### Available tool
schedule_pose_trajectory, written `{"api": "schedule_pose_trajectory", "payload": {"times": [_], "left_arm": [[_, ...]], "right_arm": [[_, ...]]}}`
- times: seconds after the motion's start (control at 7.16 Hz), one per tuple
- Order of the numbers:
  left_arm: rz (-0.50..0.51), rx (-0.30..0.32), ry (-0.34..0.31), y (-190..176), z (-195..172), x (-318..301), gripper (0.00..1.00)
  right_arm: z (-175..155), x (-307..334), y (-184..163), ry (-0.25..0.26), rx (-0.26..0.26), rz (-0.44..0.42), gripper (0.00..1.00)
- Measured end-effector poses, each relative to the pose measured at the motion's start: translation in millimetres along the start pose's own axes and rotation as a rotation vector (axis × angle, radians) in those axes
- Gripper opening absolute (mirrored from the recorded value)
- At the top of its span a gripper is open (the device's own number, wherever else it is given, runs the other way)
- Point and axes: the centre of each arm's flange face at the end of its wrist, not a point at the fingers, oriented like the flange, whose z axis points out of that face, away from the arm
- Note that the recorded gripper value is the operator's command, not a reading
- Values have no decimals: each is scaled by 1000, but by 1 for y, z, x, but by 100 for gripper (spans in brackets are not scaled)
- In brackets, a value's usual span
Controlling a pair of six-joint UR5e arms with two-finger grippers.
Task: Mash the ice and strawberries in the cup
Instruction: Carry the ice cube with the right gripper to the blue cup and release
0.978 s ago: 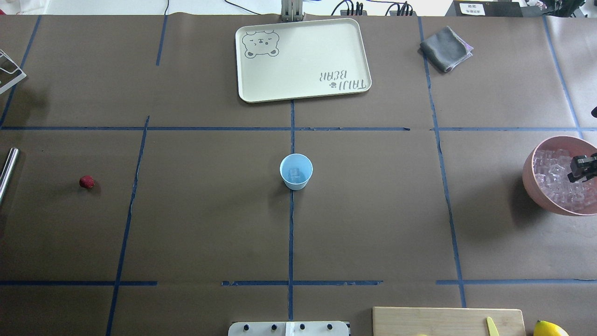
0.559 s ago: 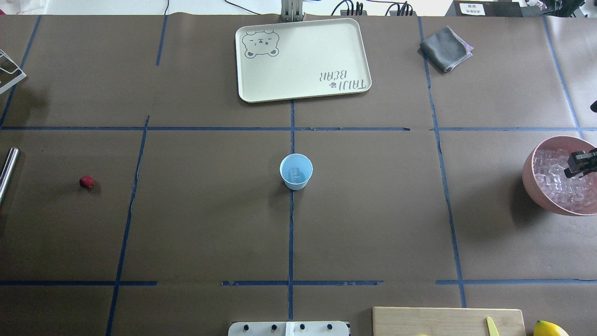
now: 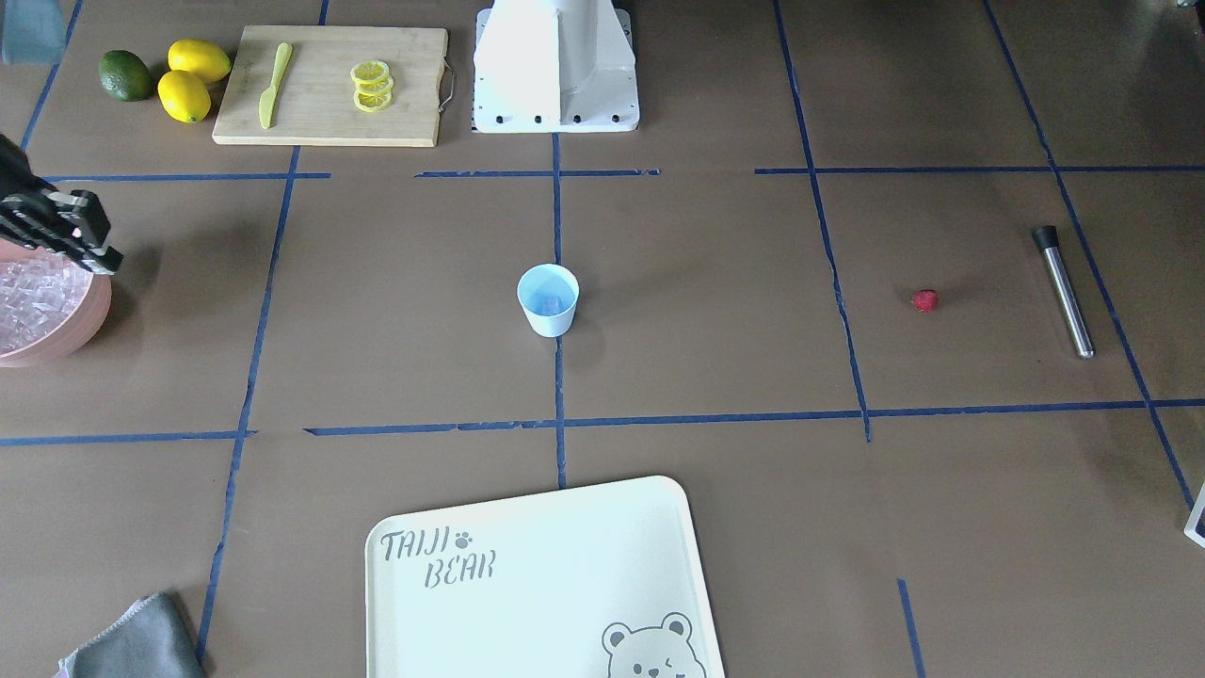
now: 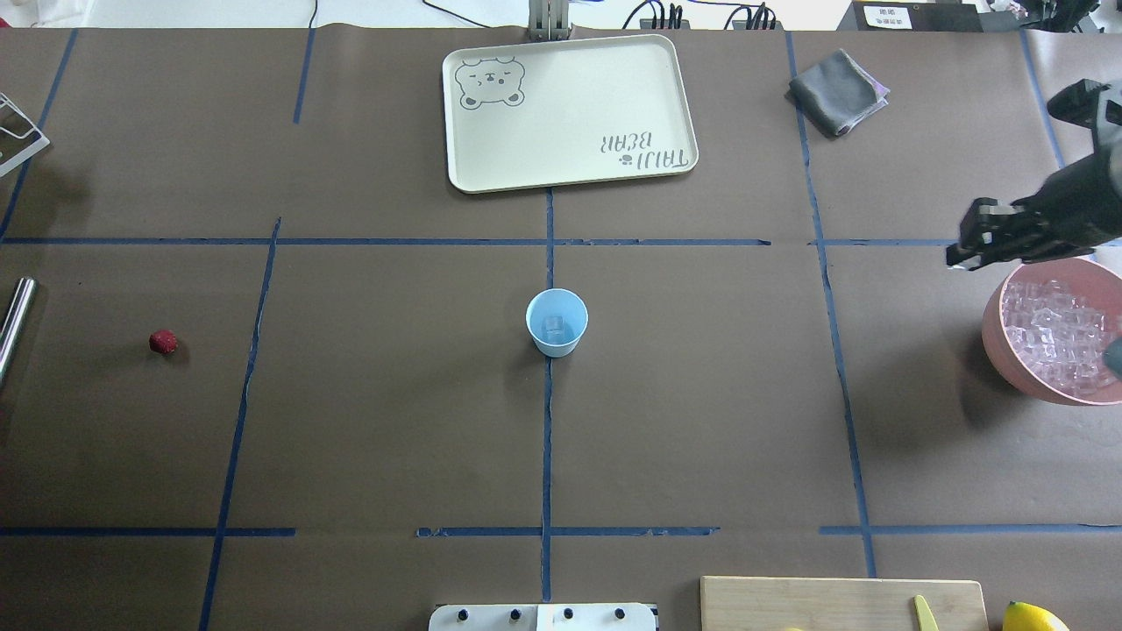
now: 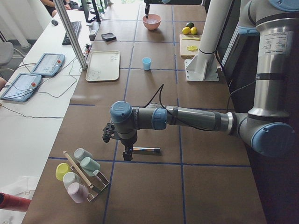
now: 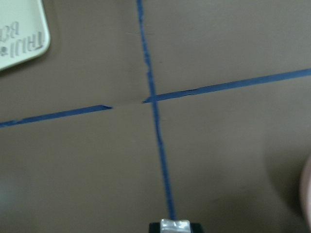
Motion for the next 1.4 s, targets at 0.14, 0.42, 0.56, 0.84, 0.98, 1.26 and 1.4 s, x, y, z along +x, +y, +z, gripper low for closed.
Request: {"api": "schedule_pose_trajectory", "payload": {"times": [0.14,0.42,0.56,0.84,0.98,1.26,1.4], "left_arm": [[1,0,0,0,0,0,100],[12,4,0,-1,-1,3,100],[22,9,-1,-3,0,5,100],[39,13,0,-5,4,8,100],[41,14,1,-5,5,9,100],[43,17,12,-5,4,11,100],[45,19,18,-5,3,13,100]], "right_arm": [[7,-62,13,-48,-6,79,0],[47,-181,58,-104,0,186,0],[70,-236,77,-125,12,241,0],[113,-316,92,-136,59,321,0],[133,-340,87,-122,80,336,0],[161,-356,90,-86,81,341,4],[168,-357,97,-76,73,338,38]]}}
